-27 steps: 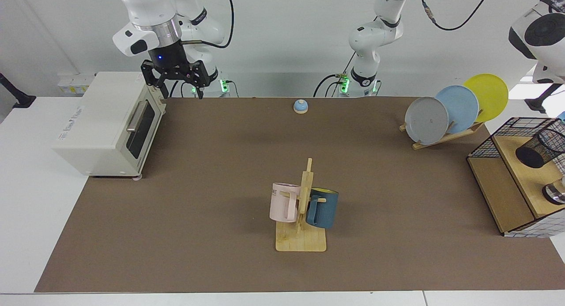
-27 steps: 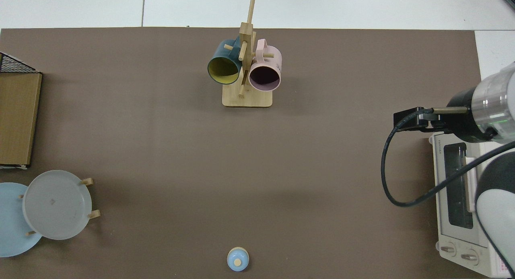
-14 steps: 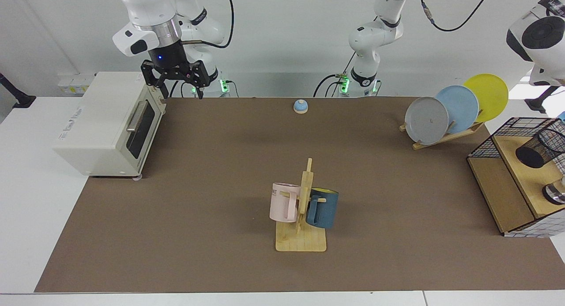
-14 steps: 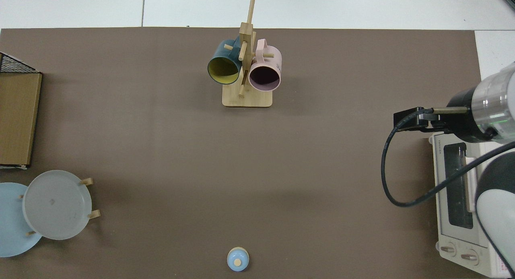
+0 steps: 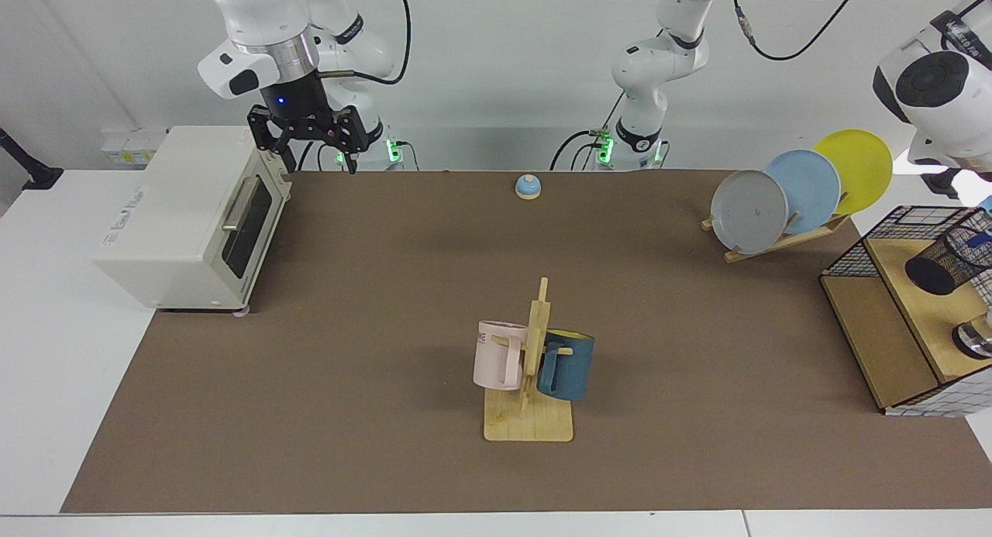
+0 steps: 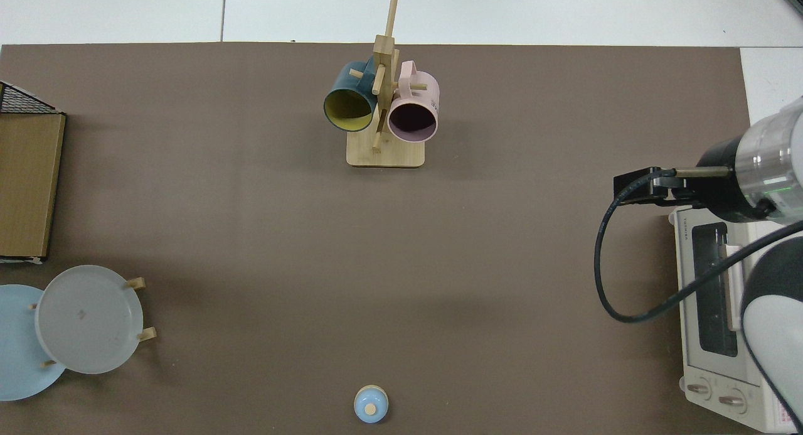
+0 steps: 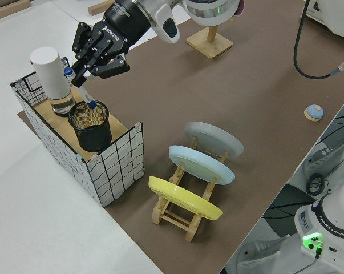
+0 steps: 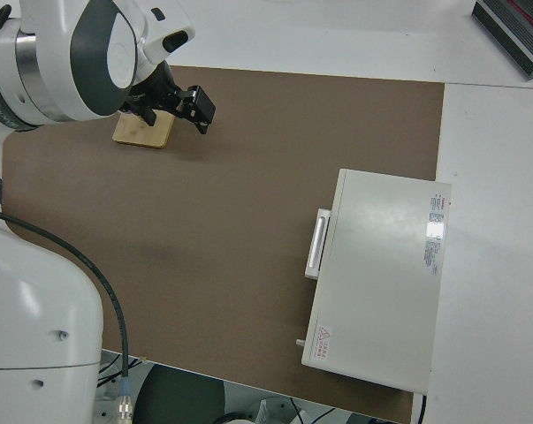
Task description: Put markers into pen holder
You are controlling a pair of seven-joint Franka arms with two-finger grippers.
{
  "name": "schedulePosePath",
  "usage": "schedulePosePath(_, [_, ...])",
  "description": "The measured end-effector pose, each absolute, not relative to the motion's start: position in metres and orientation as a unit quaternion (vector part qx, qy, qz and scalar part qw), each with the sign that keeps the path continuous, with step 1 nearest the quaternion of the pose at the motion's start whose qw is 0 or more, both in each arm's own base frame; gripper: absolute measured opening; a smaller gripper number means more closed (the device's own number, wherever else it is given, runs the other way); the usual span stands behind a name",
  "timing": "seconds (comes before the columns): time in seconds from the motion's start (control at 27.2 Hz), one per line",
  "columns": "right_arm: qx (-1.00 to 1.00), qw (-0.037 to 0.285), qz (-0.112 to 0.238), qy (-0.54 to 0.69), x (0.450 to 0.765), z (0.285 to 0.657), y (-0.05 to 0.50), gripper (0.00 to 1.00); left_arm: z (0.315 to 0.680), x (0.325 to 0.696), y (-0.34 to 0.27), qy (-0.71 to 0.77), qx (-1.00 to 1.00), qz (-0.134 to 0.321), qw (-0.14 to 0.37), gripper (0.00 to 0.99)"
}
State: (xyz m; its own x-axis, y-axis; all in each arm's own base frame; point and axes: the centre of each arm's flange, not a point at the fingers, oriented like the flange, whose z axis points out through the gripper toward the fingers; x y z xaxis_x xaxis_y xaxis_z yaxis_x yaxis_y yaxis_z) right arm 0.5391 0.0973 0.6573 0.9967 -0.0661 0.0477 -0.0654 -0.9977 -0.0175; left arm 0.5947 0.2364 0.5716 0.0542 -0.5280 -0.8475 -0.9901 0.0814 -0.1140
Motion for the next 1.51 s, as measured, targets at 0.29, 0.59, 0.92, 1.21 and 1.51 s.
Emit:
schedulePosePath(0.29, [-0.999, 0.008, -0.024, 0.033, 0.539, 0.657, 0.097, 0.99, 0.539, 0.604, 0.243, 0.625, -0.614, 0.302, 0.377, 0.163])
schedulePosePath(0.59, [-0.999, 0.008, -0.024, 0.033, 0.539, 0.657, 0.097, 1.00, 0.518, 0.611, 0.242, 0.624, -0.618, 0.303, 0.370, 0.163])
schedulePosePath(0.92, [-0.999, 0.008, -0.024, 0.033, 0.539, 0.657, 0.097, 1.00, 0.505, 0.613, 0.245, 0.627, -0.617, 0.308, 0.361, 0.163])
schedulePosePath(1.21, [-0.999, 0.008, -0.024, 0.033, 0.539, 0.657, 0.097, 1.00, 0.492, 0.616, 0.247, 0.631, -0.616, 0.312, 0.354, 0.163])
schedulePosePath(1.51, [-0.999, 0.008, -0.024, 0.033, 0.539, 0.657, 0.097, 1.00, 0.487, 0.617, 0.248, 0.632, -0.616, 0.314, 0.351, 0.163])
